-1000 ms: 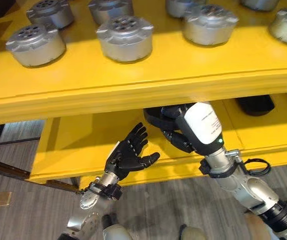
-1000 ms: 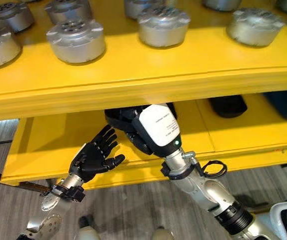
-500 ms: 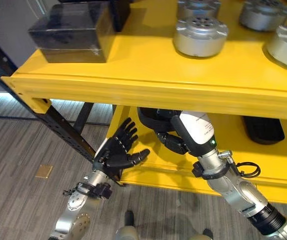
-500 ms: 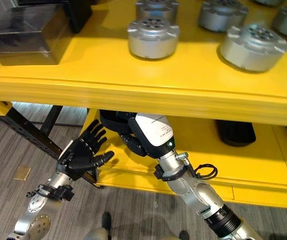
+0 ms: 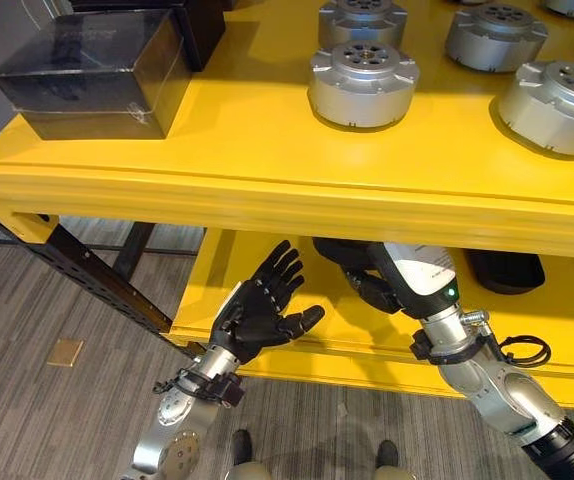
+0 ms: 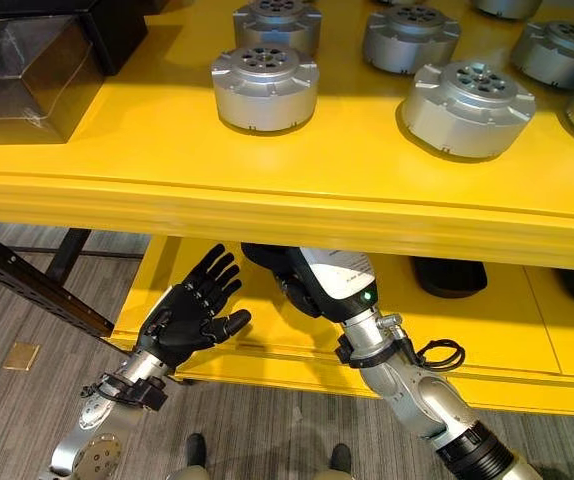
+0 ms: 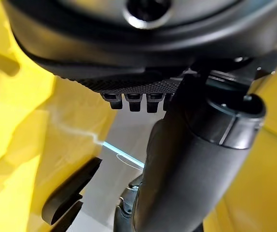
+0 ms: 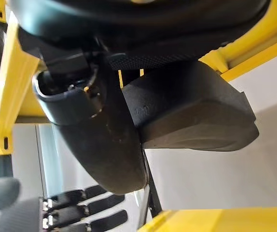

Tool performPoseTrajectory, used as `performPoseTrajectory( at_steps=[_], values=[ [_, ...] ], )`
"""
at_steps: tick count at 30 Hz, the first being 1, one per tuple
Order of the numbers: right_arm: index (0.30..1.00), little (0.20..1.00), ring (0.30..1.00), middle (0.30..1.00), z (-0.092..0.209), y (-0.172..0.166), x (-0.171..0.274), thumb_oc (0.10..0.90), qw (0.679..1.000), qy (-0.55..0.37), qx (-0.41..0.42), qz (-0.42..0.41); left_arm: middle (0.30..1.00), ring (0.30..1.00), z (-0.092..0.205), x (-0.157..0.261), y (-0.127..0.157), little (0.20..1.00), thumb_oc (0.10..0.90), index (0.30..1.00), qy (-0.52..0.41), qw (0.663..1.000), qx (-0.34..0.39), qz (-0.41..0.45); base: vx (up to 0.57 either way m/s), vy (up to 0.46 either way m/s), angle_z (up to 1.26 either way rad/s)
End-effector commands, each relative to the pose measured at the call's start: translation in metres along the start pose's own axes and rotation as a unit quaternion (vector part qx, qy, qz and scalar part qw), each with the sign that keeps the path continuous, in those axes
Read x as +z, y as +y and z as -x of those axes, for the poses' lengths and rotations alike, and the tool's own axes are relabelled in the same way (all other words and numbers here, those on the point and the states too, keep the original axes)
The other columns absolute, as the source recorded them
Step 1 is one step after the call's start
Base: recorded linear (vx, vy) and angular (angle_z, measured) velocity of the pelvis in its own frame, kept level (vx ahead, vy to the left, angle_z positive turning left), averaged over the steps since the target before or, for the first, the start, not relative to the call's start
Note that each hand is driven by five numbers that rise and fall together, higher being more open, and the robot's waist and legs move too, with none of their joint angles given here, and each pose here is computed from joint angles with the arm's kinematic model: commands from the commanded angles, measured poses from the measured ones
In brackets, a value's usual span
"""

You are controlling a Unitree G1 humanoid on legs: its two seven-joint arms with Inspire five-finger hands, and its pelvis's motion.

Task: Move parts from the plastic box to the shelf.

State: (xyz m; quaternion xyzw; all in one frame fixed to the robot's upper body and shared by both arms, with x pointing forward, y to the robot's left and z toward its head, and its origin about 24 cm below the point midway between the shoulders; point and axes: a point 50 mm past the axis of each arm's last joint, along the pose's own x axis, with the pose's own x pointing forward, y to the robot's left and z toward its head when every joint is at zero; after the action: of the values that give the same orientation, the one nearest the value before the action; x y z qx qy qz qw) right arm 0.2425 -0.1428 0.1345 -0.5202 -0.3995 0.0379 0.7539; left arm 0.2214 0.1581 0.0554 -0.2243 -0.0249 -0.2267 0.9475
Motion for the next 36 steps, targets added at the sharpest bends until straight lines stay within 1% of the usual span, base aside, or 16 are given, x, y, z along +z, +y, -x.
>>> performPoseTrajectory(
  at_steps=[1,7,12,16,19,24,25,30,36],
  values=[
    [0.3,0.3,0.3,0.3,-0.036,-0.047,0.013,0.4,0.987,-0.054,-0.148,-0.005,1.0,1.0,-0.014,0.034,-0.024,1.0,0.9,1.0,-0.079,0.992,-0.092,-0.025,-0.02,-0.012,0.04],
    [0.3,0.3,0.3,0.3,-0.039,-0.048,0.011,0.4,0.988,-0.054,-0.142,-0.007,1.0,1.0,-0.02,0.039,-0.024,1.0,0.9,1.0,-0.09,0.992,-0.078,-0.029,-0.07,-0.011,-0.13],
    [0.3,0.3,0.3,0.3,-0.053,-0.056,0.008,0.4,0.986,-0.065,-0.152,0.0,1.0,1.0,-0.034,0.049,-0.032,1.0,0.9,1.0,-0.109,0.989,-0.09,-0.036,-0.17,-0.026,-0.13],
    [0.3,0.3,0.3,0.3,-0.071,-0.067,0.009,0.4,0.983,-0.077,-0.165,0.017,1.0,1.0,-0.045,0.058,-0.04,1.0,0.9,1.0,-0.127,0.985,-0.108,-0.045,-0.18,-0.011,0.02],
    [0.3,0.3,0.3,0.3,-0.078,-0.073,0.01,0.4,0.982,-0.083,-0.167,0.018,1.0,1.0,-0.049,0.064,-0.045,1.0,0.9,1.0,-0.141,0.982,-0.114,-0.052,-0.12,-0.001,0.02],
    [0.3,0.3,0.3,0.3,-0.083,-0.083,0.017,0.4,0.979,-0.106,-0.175,0.019,1.0,1.0,-0.05,0.075,-0.046,1.0,0.9,1.0,-0.169,0.98,-0.099,-0.036,-0.11,-0.031,0.02],
    [0.3,0.3,0.3,0.3,-0.085,-0.089,0.023,0.4,0.975,-0.122,-0.186,0.024,1.0,1.0,-0.052,0.079,-0.049,1.0,0.9,1.0,-0.179,0.978,-0.102,-0.038,-0.17,-0.085,0.05],
    [0.3,0.3,0.3,0.3,-0.09,-0.101,0.032,0.4,0.967,-0.146,-0.203,0.043,1.0,1.0,-0.054,0.081,-0.059,1.0,0.9,1.0,-0.164,0.976,-0.137,-0.053,-0.15,-0.075,0.06],
    [0.3,0.3,0.3,0.3,-0.092,-0.107,0.029,0.4,0.967,-0.138,-0.208,0.056,1.0,1.0,-0.047,0.081,-0.057,1.0,0.9,1.0,-0.16,0.977,-0.135,-0.049,-0.11,-0.044,0.08]
  ],
)
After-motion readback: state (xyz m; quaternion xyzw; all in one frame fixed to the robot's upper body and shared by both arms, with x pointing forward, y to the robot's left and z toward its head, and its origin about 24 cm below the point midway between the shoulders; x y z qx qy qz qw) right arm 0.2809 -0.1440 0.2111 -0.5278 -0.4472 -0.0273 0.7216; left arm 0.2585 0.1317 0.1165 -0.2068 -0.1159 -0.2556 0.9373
